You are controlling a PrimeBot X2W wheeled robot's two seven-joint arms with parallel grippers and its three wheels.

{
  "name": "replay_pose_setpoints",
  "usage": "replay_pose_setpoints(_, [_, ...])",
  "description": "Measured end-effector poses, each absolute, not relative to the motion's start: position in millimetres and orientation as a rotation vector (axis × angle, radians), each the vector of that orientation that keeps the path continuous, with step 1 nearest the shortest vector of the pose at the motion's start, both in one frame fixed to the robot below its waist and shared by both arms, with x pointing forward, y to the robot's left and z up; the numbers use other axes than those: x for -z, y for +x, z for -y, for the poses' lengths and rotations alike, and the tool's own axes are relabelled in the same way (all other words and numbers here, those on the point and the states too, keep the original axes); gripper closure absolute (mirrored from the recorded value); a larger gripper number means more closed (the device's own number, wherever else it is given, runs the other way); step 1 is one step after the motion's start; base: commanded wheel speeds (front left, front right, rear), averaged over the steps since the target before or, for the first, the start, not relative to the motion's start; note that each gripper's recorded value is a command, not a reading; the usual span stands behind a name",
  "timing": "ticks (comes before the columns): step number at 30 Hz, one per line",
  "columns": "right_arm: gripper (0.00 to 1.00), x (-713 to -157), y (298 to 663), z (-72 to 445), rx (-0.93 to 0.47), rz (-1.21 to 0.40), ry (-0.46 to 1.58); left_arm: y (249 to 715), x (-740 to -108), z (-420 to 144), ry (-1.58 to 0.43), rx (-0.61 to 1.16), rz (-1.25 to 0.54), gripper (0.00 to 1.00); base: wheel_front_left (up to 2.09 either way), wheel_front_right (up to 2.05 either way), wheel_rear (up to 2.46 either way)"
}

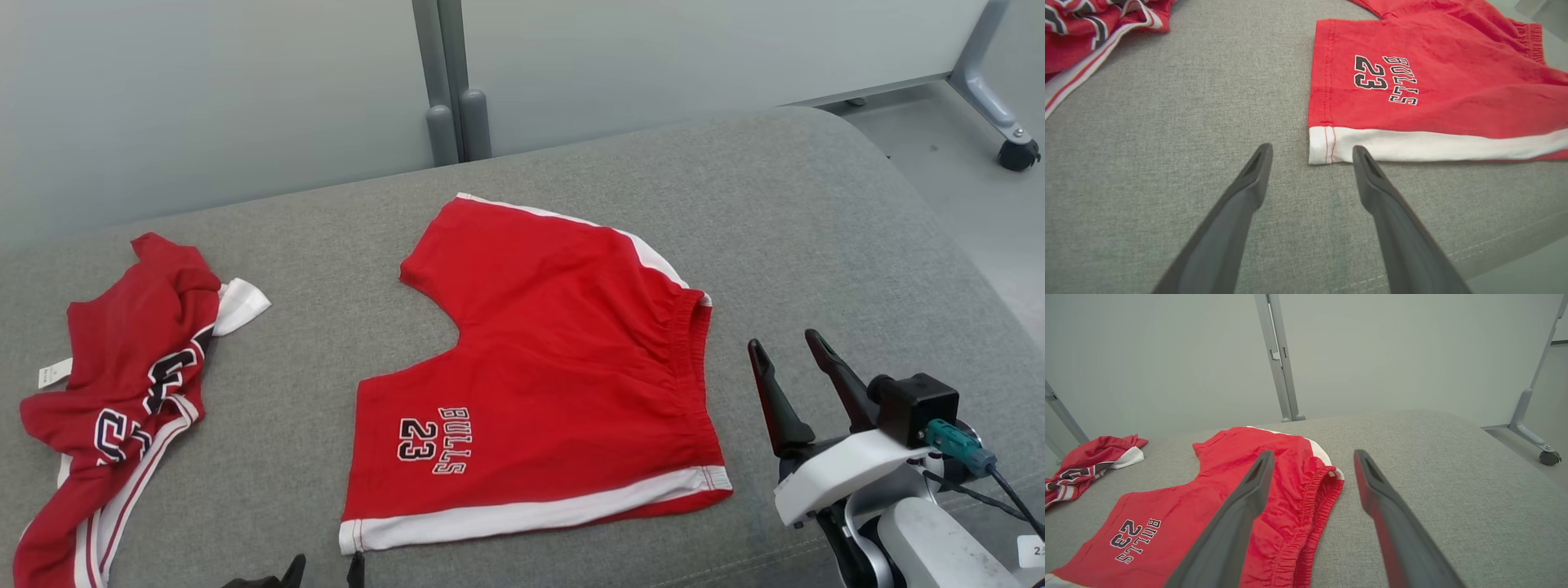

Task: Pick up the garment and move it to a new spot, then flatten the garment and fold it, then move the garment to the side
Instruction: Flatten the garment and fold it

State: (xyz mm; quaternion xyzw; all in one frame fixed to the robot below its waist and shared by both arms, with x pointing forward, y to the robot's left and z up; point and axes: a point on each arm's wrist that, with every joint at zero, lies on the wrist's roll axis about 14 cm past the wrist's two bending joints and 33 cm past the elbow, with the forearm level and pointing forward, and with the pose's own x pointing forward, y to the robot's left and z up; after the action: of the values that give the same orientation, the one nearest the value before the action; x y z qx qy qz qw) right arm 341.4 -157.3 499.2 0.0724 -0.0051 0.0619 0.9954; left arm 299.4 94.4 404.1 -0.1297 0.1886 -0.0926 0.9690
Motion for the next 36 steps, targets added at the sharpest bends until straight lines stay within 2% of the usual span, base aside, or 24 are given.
replay_pose_setpoints(6, [0.00,-494.8,341.0,160.2,-0.119,-0.001,0.136,297.0,-391.2,-84.5,-0.253,0.228,-0.439,0.00,0.00,0.00,0.00])
replay_pose_setpoints(30, [0.00,-486.4,344.3,169.3,-0.088,-0.024,0.141,319.1,-377.2,-69.9,-0.257,0.277,-0.485,0.00,0.00,0.00,0.00])
replay_pose_setpoints(32, [0.00,-486.0,344.6,168.4,-0.095,-0.025,0.143,319.5,-375.9,-68.2,-0.260,0.281,-0.494,0.07,0.00,0.00,0.00])
replay_pose_setpoints(33, [0.00,-485.9,344.8,168.9,-0.093,-0.026,0.142,319.5,-375.3,-67.3,-0.262,0.282,-0.497,0.17,0.00,0.00,0.00])
replay_pose_setpoints(34, [0.00,-485.6,345.0,169.4,-0.092,-0.026,0.143,319.5,-374.5,-66.5,-0.265,0.282,-0.500,0.40,0.00,0.00,0.00])
replay_pose_setpoints(35, [0.00,-485.3,345.3,170.0,-0.090,-0.027,0.142,319.3,-373.5,-65.8,-0.267,0.283,-0.504,0.56,0.00,0.00,0.00])
replay_pose_setpoints(36, [0.00,-485.0,345.5,170.5,-0.088,-0.028,0.142,319.0,-372.4,-65.1,-0.268,0.286,-0.508,0.63,0.00,0.00,0.00])
